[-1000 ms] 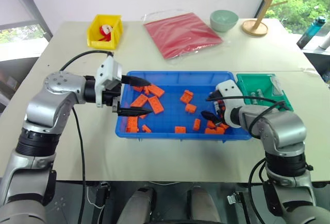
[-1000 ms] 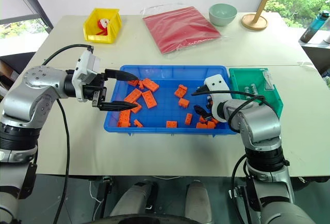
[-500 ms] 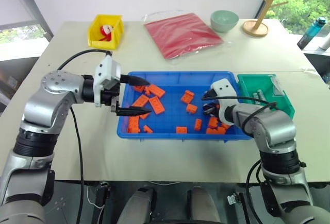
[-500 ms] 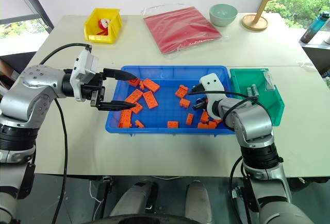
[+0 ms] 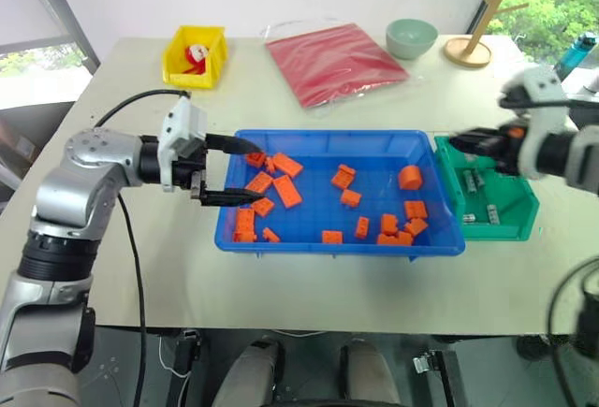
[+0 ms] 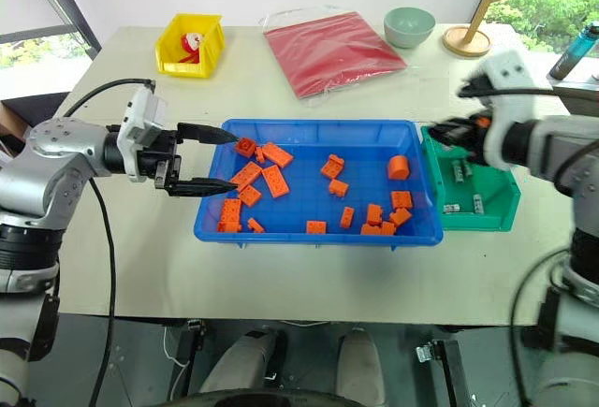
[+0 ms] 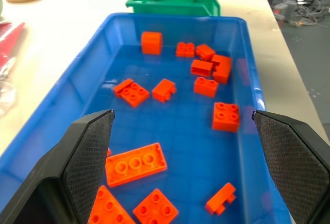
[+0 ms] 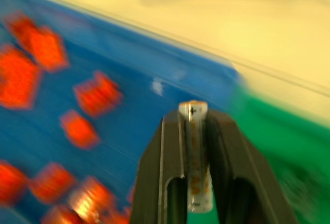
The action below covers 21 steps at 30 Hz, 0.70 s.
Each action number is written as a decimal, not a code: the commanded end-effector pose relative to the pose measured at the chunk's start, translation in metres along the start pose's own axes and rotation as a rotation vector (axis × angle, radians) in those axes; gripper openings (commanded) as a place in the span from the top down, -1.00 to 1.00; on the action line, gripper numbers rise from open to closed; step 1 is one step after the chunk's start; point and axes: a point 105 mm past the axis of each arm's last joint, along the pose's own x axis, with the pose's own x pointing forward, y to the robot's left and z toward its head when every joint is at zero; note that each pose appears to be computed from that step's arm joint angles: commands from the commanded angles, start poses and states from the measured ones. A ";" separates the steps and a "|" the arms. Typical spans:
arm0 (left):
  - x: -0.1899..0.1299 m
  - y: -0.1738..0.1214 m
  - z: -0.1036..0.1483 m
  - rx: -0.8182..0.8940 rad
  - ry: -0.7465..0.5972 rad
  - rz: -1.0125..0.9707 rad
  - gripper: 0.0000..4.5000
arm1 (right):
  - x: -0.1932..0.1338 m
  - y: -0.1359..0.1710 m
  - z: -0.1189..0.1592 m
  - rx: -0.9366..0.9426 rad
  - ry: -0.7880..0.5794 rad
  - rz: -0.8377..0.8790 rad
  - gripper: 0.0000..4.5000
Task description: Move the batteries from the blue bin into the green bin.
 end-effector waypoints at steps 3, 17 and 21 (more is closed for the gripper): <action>-0.013 0.010 0.018 0.059 -0.018 0.028 -1.00 | -0.002 -0.019 -0.008 -0.076 -0.004 -0.048 0.42; -0.055 0.017 0.014 -0.004 0.023 0.126 -1.00 | -0.052 -0.043 -0.015 -0.321 -0.125 0.242 -0.63; -0.078 0.018 0.010 -0.014 0.066 0.168 -1.00 | -0.075 -0.065 -0.022 -0.423 -0.073 0.262 -0.63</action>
